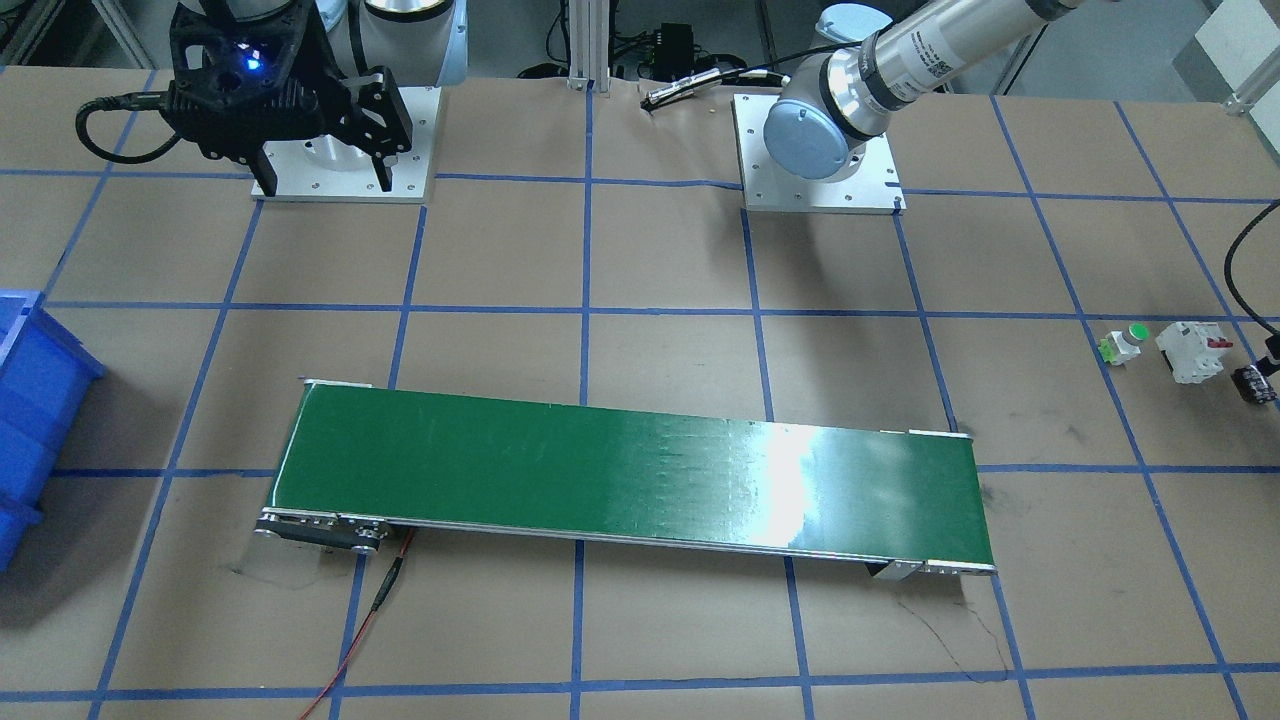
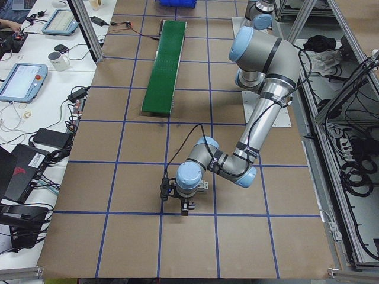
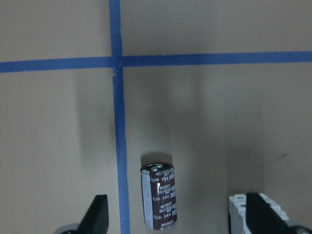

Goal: Move capacitor from left to right
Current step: 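Close the left gripper around the black-and-brown cylindrical capacitor, then lift the capacitor with the left gripper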

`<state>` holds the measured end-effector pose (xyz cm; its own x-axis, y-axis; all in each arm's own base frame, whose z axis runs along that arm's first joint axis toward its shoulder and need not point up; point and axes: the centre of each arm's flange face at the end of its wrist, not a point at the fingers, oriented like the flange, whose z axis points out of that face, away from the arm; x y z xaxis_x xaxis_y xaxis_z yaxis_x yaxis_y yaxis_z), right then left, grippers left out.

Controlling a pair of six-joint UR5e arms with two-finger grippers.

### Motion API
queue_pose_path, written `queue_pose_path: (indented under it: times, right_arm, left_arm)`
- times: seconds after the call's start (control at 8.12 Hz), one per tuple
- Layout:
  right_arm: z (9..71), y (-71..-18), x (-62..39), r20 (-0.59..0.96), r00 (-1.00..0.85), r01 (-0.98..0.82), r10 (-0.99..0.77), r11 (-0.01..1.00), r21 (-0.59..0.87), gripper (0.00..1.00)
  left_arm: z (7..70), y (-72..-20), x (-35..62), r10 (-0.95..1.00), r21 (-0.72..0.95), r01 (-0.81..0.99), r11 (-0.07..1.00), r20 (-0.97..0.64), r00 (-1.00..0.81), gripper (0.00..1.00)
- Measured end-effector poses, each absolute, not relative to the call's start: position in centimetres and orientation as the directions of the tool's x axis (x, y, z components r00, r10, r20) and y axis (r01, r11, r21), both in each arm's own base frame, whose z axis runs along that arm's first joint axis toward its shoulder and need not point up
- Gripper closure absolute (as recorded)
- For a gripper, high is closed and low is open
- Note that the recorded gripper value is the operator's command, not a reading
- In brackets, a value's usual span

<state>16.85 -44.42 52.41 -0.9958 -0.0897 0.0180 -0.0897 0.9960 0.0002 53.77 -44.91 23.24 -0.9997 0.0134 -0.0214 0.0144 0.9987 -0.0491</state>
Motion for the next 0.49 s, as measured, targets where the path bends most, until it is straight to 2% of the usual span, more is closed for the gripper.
queue_pose_path:
  times: [0.49]
  right_arm:
    - [52.36,-44.42,16.83,0.018,-0.996,-0.09,-0.09,0.996,0.001,0.0]
  left_arm:
    - [21.78,-45.24,54.83,0.029,-0.058,0.03,0.998,-0.028,-0.999,0.0]
